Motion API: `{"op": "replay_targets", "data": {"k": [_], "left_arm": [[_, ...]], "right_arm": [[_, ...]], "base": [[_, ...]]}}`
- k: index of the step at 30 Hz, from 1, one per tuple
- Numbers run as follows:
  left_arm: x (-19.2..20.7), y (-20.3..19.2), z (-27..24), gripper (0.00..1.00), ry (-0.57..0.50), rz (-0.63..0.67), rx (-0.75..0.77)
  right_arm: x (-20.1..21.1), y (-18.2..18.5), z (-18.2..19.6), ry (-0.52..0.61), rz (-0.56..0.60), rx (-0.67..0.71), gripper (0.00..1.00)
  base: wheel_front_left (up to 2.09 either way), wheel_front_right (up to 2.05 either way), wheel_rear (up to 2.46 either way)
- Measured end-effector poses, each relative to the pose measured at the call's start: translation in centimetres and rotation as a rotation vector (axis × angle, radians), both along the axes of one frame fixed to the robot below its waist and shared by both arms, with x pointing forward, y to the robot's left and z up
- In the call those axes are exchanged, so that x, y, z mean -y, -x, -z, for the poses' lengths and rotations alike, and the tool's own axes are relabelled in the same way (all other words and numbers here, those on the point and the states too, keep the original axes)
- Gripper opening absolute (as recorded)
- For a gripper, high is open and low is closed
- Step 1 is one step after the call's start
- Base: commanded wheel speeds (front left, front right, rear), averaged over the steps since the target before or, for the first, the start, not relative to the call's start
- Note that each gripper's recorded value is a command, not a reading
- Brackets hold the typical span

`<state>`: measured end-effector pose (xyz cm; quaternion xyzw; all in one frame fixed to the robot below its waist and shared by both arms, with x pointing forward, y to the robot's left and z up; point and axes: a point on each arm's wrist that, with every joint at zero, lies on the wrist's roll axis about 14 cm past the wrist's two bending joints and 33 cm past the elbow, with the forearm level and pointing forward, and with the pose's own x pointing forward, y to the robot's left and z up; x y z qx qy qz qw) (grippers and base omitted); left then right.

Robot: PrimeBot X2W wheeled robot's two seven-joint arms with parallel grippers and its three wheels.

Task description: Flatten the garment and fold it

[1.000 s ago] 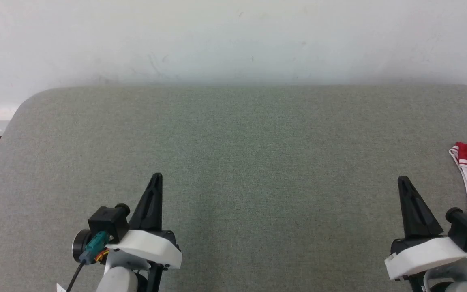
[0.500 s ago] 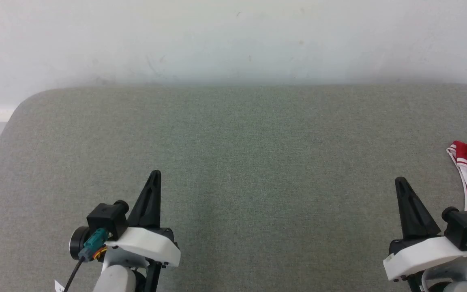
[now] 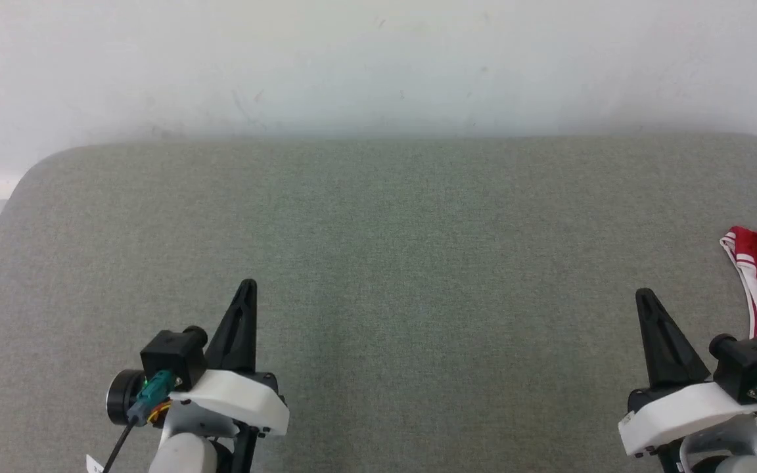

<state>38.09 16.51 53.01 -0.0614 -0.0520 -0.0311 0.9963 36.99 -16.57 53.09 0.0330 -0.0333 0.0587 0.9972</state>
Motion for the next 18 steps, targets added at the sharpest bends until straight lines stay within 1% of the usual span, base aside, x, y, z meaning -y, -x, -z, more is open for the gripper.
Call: {"op": "replay_targets", "data": {"k": [18], "left_arm": [[-0.07,0.10,0.05,0.00,-0.029,-0.005,-0.020]], "right_arm": [[-0.18,0.08,0.22,0.021,-0.005,-0.016,0.00]], "base": [[0.00,0.00,0.00]]}}
